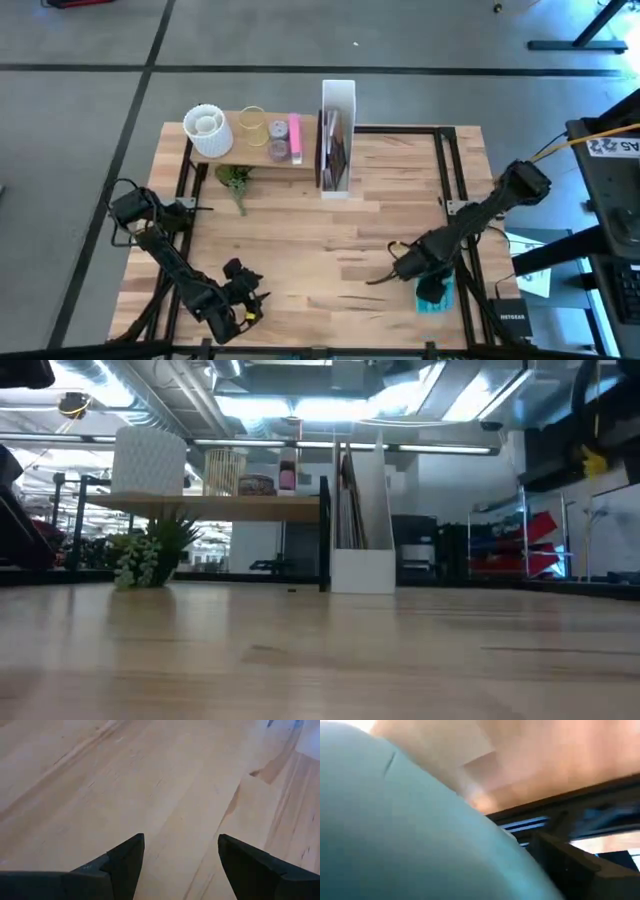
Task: Stock shelves
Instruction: Remove the blue calculator from under the shelf, then remove the pink stapler from the shelf
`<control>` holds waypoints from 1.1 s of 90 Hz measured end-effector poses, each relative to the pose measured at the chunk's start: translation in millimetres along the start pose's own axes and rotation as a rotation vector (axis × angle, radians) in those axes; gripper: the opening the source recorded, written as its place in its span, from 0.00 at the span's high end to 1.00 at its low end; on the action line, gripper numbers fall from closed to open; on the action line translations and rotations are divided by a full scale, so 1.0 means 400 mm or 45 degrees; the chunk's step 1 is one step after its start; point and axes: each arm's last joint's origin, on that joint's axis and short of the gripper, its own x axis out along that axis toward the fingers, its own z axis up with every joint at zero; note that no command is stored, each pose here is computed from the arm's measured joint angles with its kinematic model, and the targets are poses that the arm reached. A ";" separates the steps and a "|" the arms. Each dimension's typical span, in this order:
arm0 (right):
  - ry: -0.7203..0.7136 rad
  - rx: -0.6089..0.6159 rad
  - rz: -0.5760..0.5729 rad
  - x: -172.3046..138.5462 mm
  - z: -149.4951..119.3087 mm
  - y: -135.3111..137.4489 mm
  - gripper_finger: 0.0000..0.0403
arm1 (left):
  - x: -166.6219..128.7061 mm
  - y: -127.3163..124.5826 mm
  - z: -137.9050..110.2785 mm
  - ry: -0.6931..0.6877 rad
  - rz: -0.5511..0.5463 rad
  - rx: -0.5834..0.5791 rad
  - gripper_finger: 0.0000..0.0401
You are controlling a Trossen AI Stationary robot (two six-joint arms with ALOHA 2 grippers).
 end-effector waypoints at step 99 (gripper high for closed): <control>-2.089 0.000 0.134 -0.179 -0.044 0.227 0.13 | 0.010 -0.001 0.012 -0.018 0.006 -0.029 0.41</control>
